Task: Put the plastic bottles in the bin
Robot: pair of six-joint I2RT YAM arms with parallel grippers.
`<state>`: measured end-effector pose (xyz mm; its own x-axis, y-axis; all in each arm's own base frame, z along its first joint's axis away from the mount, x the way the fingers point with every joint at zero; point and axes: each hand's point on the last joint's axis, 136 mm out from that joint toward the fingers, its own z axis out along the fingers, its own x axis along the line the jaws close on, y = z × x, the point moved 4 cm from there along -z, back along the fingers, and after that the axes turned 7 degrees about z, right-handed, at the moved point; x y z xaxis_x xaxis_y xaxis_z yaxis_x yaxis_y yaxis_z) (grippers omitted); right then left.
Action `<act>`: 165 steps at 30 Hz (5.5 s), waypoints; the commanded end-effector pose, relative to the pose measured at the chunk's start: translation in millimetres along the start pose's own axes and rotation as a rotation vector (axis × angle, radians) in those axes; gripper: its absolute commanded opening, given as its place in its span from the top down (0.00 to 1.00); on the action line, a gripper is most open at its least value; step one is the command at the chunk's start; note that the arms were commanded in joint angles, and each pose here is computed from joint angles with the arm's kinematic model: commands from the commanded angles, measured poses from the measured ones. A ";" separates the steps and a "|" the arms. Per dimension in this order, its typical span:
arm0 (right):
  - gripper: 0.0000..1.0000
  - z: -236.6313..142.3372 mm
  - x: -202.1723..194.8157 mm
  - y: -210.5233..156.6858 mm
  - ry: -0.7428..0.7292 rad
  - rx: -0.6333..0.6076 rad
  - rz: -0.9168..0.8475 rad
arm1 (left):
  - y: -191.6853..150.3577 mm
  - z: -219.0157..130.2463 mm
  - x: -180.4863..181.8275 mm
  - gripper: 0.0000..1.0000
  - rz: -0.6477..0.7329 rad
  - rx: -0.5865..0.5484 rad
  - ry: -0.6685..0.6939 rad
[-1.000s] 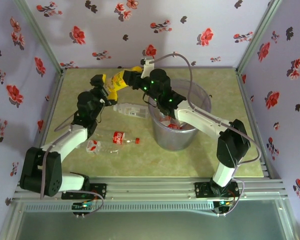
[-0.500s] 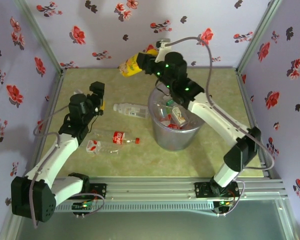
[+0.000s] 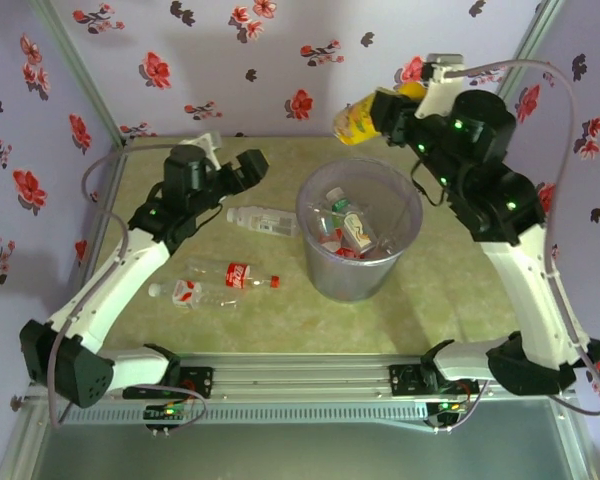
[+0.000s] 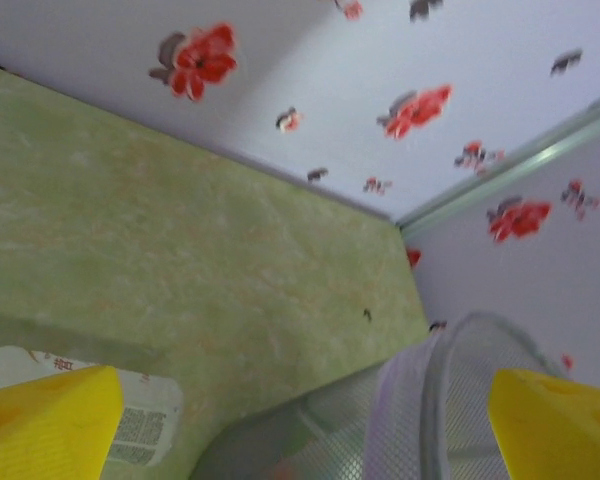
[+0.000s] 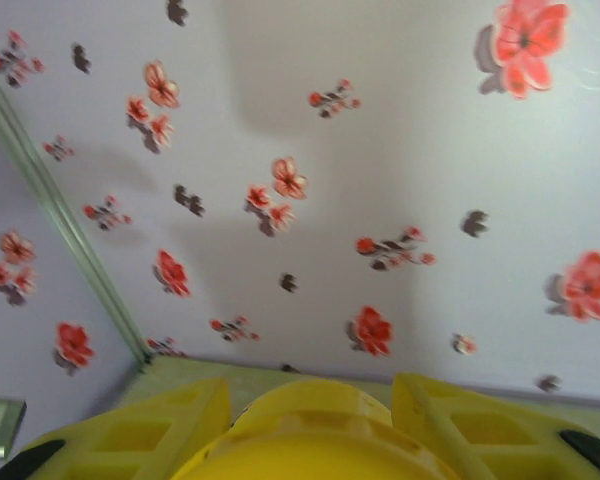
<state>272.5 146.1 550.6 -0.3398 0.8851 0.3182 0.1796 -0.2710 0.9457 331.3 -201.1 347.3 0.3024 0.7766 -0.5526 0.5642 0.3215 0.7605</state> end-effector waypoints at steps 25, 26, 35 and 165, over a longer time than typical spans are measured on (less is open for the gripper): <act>0.85 57.9 -67.9 -166.9 -0.287 0.745 -0.380 | -63.2 57.3 -41.9 0.10 0.262 0.314 -0.029; 0.85 60.3 -68.8 -171.6 -0.287 0.762 -0.388 | -63.8 57.9 -42.0 0.10 0.261 0.315 -0.030; 0.81 78.5 -76.3 -225.2 -0.247 0.919 -0.424 | -66.6 62.4 -41.4 0.11 0.243 0.315 -0.028; 0.18 38.7 9.4 -154.1 0.068 0.496 -0.191 | -5.8 27.9 177.8 0.94 -0.772 0.023 0.388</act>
<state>278.1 196.7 400.9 -0.4157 0.8937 0.1687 0.5131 0.0773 0.8549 411.7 -77.5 209.4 -0.5505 0.3629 -0.7518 0.4310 0.8948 0.1163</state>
